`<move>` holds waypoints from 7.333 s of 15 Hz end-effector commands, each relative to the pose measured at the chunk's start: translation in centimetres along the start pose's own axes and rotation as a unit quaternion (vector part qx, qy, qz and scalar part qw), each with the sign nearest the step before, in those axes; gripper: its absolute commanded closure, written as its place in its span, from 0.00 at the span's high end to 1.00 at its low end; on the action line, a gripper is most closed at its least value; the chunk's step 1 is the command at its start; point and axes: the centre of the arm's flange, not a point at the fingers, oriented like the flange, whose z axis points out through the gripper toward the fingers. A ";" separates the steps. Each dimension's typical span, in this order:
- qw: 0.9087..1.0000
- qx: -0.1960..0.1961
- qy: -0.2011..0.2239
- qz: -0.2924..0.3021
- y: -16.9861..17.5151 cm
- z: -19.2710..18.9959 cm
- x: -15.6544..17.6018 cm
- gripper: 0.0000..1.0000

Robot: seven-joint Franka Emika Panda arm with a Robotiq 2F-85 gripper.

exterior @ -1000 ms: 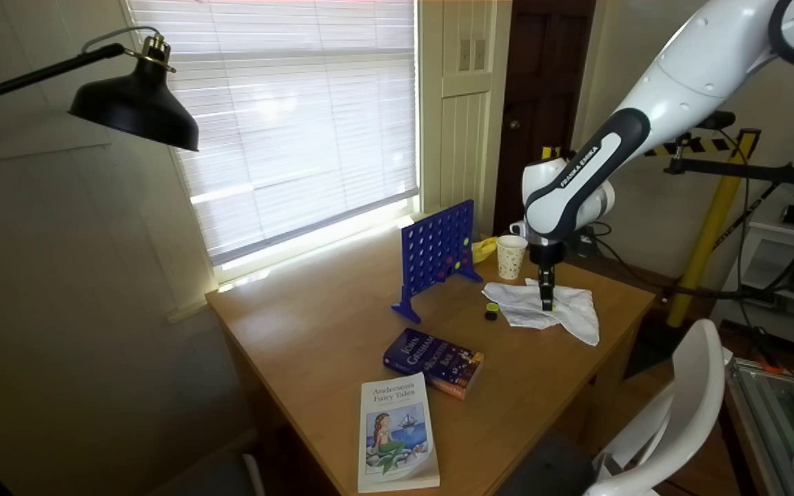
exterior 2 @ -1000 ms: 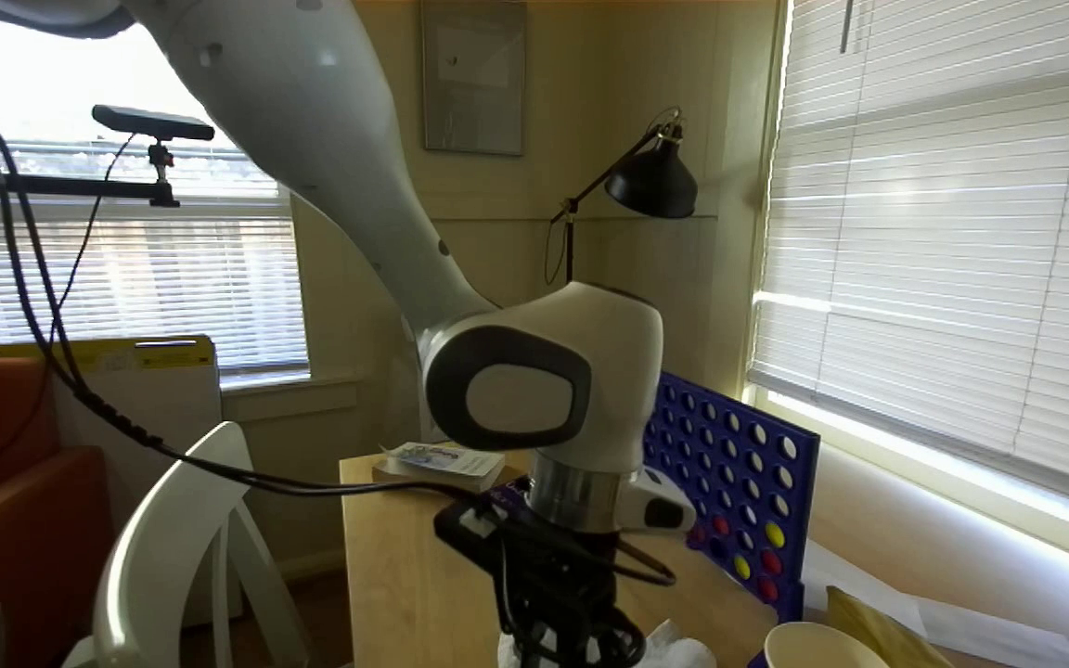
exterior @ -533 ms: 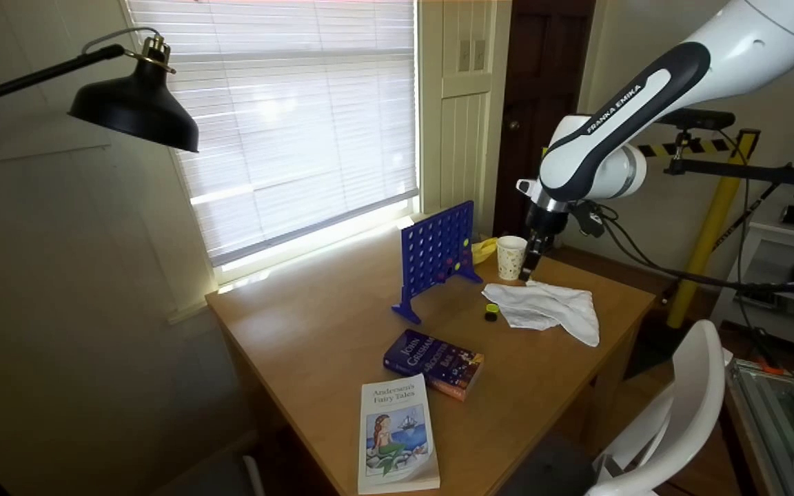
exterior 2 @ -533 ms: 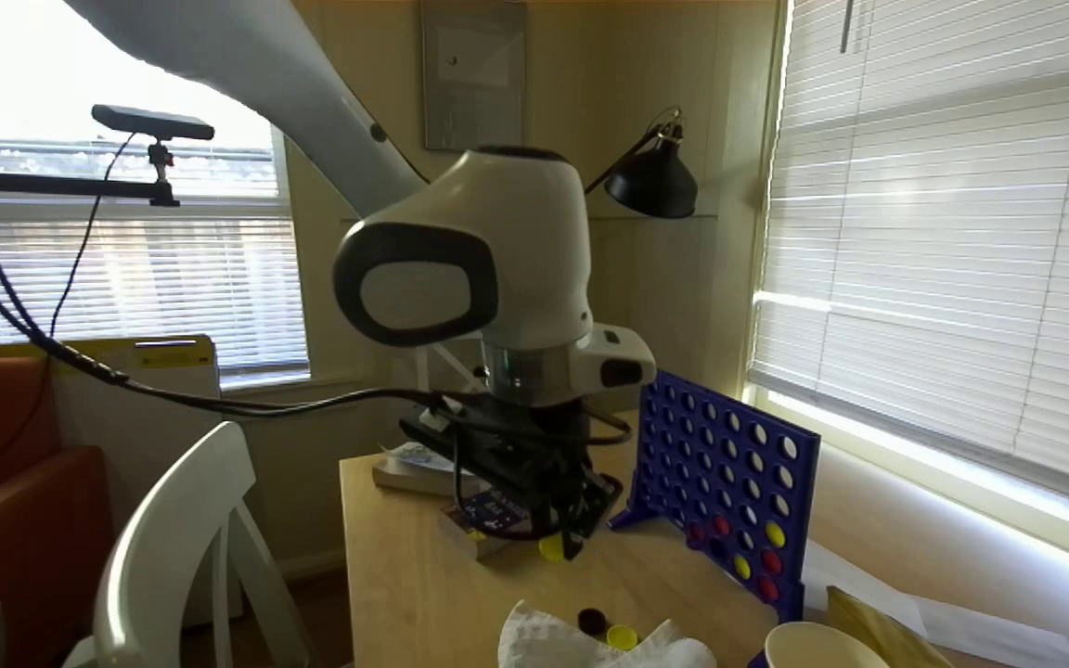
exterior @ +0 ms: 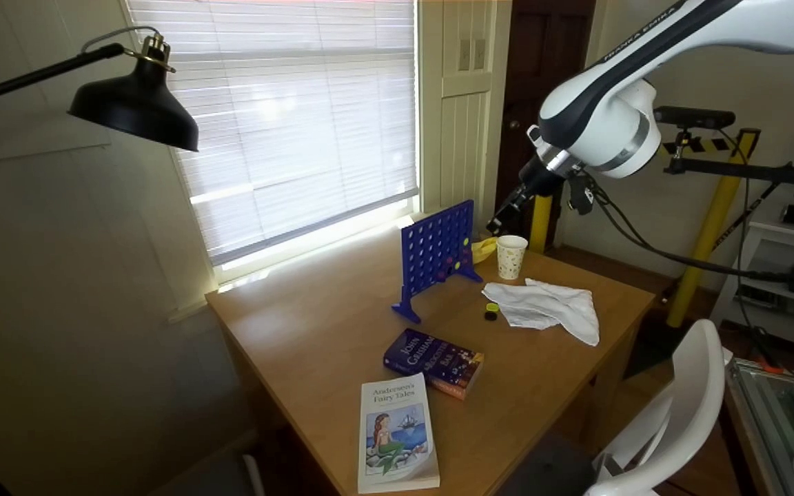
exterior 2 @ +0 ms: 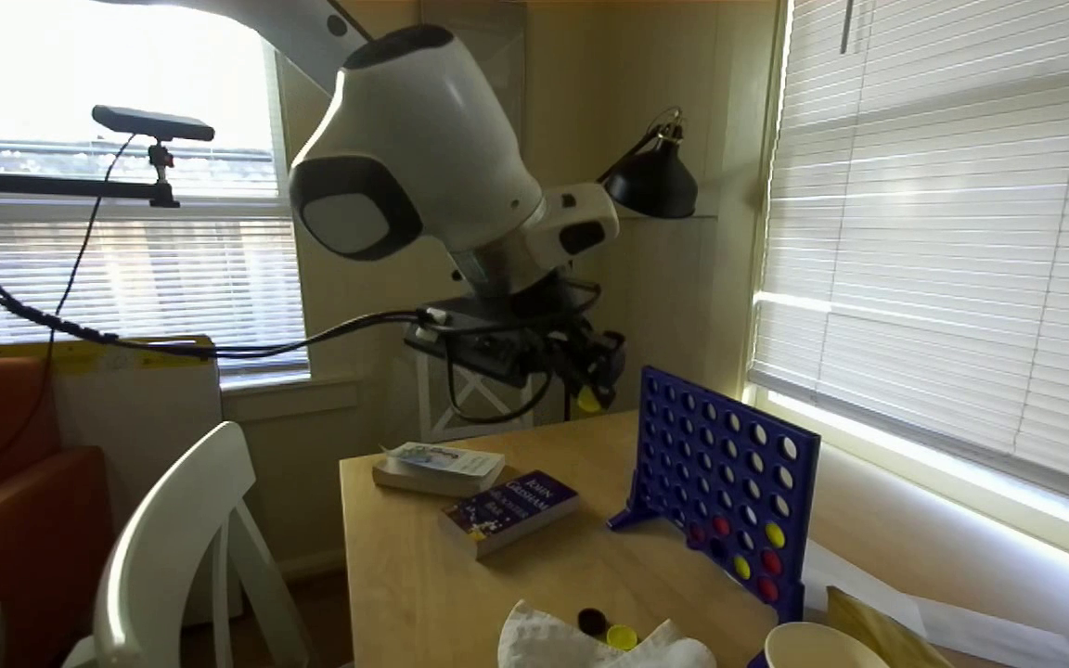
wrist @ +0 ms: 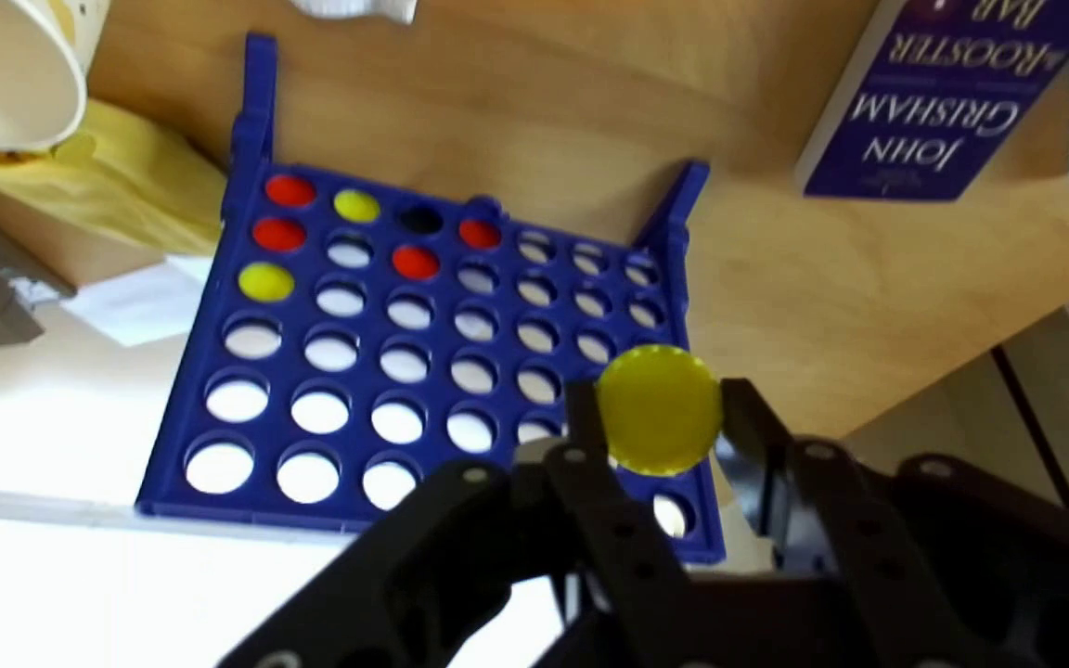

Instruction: Put the green chip into the connect four game

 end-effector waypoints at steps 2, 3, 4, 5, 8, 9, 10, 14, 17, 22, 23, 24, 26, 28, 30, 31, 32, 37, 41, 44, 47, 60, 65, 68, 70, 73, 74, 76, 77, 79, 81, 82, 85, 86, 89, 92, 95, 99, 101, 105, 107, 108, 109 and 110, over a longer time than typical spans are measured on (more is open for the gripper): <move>0.992 -0.023 0.121 0.026 0.3 -0.7 2.8 0.11; 0.989 -0.027 0.145 0.030 0.4 -0.6 3.9 0.11; 0.985 -0.035 0.169 0.031 0.6 -0.6 4.9 0.11; 0.980 -0.042 0.191 0.034 0.9 -0.7 5.9 0.11; 0.967 -0.069 0.242 0.050 2.8 0.1 8.3 0.11; 0.963 -0.077 0.251 0.054 3.6 0.5 8.8 0.11; 0.962 -0.085 0.253 0.058 4.5 1.2 9.0 0.11; 0.964 -0.113 0.230 0.070 8.2 5.3 6.9 0.11; 0.969 -0.107 0.208 0.075 8.9 3.7 6.5 0.36; 0.973 -0.107 0.187 0.079 9.5 6.5 4.8 0.36; 0.973 -0.107 0.189 0.078 9.6 6.4 5.0 0.36; 0.973 -0.107 0.191 0.078 9.6 6.3 5.1 0.36; 0.972 -0.107 0.192 0.078 9.6 6.2 5.3 0.36; 0.972 -0.107 0.192 0.078 9.6 6.2 5.3 0.36; 0.973 -0.106 0.191 0.077 9.6 6.1 5.1 0.11; 0.972 -0.107 0.194 0.078 9.7 6.1 5.1 0.11; 0.972 -0.111 0.191 0.079 9.8 6.1 5.0 0.11; 0.975 -0.109 0.182 0.073 9.8 6.4 4.3 0.11; 0.976 -0.102 0.179 0.068 9.4 6.7 3.5 0.11; 0.976 -0.099 0.181 0.070 9.2 6.8 3.4 0.11; 0.976 -0.095 0.183 0.068 9.1 6.7 3.3 0.11; 0.978 -0.086 0.183 0.056 8.8 7.3 2.6 0.11; 0.976 -0.087 0.193 0.053 8.8 7.8 2.7 0.11; 0.976 -0.085 0.197 0.050 8.9 8.0 2.8 0.11; 0.975 -0.087 0.199 0.047 9.0 8.3 2.9 0.11; 0.974 -0.090 0.201 0.047 9.0 8.6 2.9 0.11; 0.974 -0.092 0.201 0.048 9.1 8.7 2.9 0.11; 0.974 -0.094 0.201 0.049 9.2 9.0 2.8 0.11; 0.974 -0.094 0.201 0.051 9.3 9.0 2.7 0.11; 0.974 -0.094 0.201 0.052 9.3 9.2 2.6 0.11; 0.973 -0.094 0.202 0.052 9.3 9.3 2.6 0.11; 0.973 -0.095 0.202 0.051 9.2 9.3 2.6 0.11; 0.973 -0.093 0.206 0.053 9.2 9.3 2.6 0.11; 0.972 -0.090 0.209 0.055 9.1 9.1 2.7 0.11; 0.971 -0.084 0.214 0.059 9.0 9.1 2.8 0.11; 0.971 -0.083 0.216 0.061 9.0 9.0 2.9 0.11; 0.970 -0.086 0.219 0.064 9.1 9.2 3.0 0.11; 0.967 -0.092 0.228 0.075 9.2 9.3 3.1 0.11; 0.966 -0.095 0.228 0.075 9.2 9.4 3.1 0.11; 0.966 -0.101 0.227 0.074 9.3 9.8 2.8 0.11; 0.966 -0.103 0.225 0.073 9.3 10.0 2.7 0.11; 0.967 -0.102 0.224 0.073 9.3 10.1 2.6 0.11; 0.967 -0.102 0.223 0.072 9.3 10.1 2.6 0.11; 0.967 -0.102 0.223 0.071 9.3 10.1 2.7 0.11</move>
